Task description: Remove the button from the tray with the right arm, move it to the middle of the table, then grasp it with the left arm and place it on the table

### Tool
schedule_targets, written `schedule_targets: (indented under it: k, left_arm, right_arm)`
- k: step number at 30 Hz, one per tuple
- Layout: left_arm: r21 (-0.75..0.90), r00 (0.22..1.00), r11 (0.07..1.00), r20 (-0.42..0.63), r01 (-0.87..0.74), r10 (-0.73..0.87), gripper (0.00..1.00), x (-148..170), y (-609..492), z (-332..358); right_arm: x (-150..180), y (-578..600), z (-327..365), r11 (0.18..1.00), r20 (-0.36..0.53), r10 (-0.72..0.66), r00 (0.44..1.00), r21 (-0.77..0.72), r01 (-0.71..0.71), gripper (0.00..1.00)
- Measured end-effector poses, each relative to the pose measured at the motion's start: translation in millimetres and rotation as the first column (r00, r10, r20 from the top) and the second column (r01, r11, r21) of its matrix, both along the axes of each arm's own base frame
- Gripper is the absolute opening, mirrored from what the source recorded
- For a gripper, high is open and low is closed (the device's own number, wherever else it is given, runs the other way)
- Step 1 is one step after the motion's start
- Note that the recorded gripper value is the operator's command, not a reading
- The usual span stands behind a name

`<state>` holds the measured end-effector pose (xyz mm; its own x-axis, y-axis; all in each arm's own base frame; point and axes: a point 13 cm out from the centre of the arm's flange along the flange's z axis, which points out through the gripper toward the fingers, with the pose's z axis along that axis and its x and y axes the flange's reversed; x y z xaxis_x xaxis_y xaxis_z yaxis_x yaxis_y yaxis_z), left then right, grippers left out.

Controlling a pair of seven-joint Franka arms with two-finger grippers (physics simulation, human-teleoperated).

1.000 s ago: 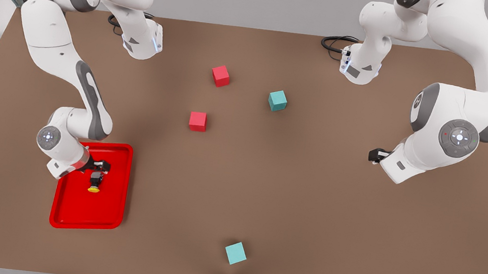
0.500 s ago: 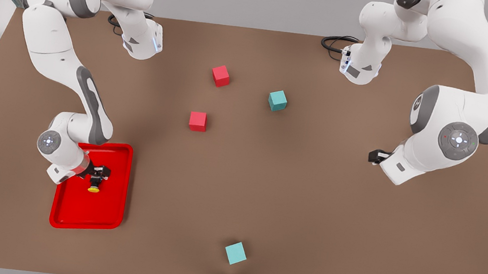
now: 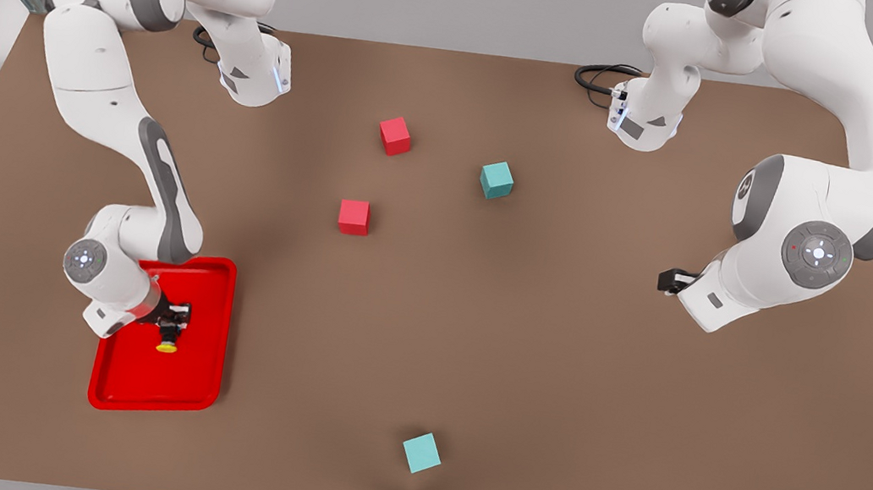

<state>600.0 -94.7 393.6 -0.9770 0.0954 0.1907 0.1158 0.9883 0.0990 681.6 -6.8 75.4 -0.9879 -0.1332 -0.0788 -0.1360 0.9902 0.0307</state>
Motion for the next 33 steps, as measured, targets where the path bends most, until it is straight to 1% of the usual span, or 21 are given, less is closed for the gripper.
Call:
schedule_targets:
  k: [2, 3, 4, 6, 9, 12, 15, 19, 21, 24, 29, 30, 31, 32, 33]
  left_arm:
    - [0.0, 1.0, 1.0, -0.001, -0.001, 0.001, 1.0, 0, 0, -1]
    - [0.0, 1.0, 1.0, -0.002, -0.001, 0.001, 1.0, 0, 0, -1]
    - [0.001, 1.0, 1.0, -0.003, -0.001, 0.001, 1.0, 0, 0, -2]
    - [0.001, 1.0, 1.0, -0.003, -0.001, 0.001, 1.0, 0, 0, -2]
    - [0.002, 1.0, 1.0, -0.009, -0.001, 0.001, 1.0, 1, 0, -5]
    - [0.003, 1.0, 1.0, -0.013, 0.0, 0.0, 1.0, 1, 0, -9]
    - [0.004, 1.0, 1.0, -0.017, 0.0, 0.0, 1.0, 1, -1, -11]
    - [0.004, 1.0, 1.0, -0.019, 0.0, 0.0, 1.0, 2, -1, -14]
    - [0.005, 1.0, 1.0, -0.02, 0.001, 0.0, 1.0, 2, -1, -15]
    - [0.004, 1.0, 1.0, -0.019, 0.001, -0.001, 1.0, 3, -1, -16]
    - [0.005, 1.0, 1.0, -0.02, 0.0, 0.0, 1.0, 5, -1, -19]
    - [0.005, 1.0, 1.0, -0.019, 0.0, 0.0, 1.0, 5, -1, -20]
    - [0.005, 1.0, 1.0, -0.019, 0.0, 0.0, 1.0, 5, -1, -20]
    - [0.004, 1.0, 1.0, -0.019, 0.0, 0.0, 1.0, 5, -1, -20]
    - [0.004, 1.0, 1.0, -0.019, 0.0, 0.0, 1.0, 6, -1, -21]
  right_arm:
    - [33, 34, 43, 0.999, 0.041, 0.049, 0.998, -0.006, -0.049, 0.4]
    - [37, 57, 54, 0.997, 0.041, 0.08, 0.996, -0.008, -0.08, 0.4]
    - [35, 87, 59, 0.993, 0.03, 0.118, 0.993, -0.009, -0.118, 0.4]
    - [20, 162, 64, 0.98, 0.001, 0.2, 0.98, -0.01, -0.2, 0.4]
    - [-3, 271, 83, 0.959, -0.002, 0.283, 0.959, -0.005, -0.283, 0.4]
    - [-30, 365, 87, 0.95, -0.003, 0.311, 0.95, 0.005, -0.311, 0.4]
    - [-64, 455, 72, 0.951, -0.011, 0.308, 0.951, 0.024, -0.308, 0.4]
    - [-126, 556, 56, 0.963, -0.035, 0.262, 0.964, 0.067, -0.26, 0.4]
    - [-147, 601, 50, 0.971, -0.032, 0.227, 0.973, 0.089, -0.224, 0.39]
    - [-167, 633, 32, 0.986, -0.042, 0.146, 0.988, 0.087, -0.142, 0.39]
    - [-173, 635, -1, 0.996, -0.081, -0.041, 0.996, 0.072, 0.047, 0.42]
    - [-173, 635, -4, 0.994, -0.085, -0.075, 0.993, 0.07, 0.082, 0.72]
    - [-173, 634, -6, 0.991, -0.087, -0.108, 0.99, 0.069, 0.114, 0.87]
    - [-171, 634, -6, 0.987, -0.087, -0.139, 0.986, 0.071, 0.146, 0.97]
    - [-169, 634, -6, 0.982, -0.086, -0.169, 0.982, 0.074, 0.175, 1.0]
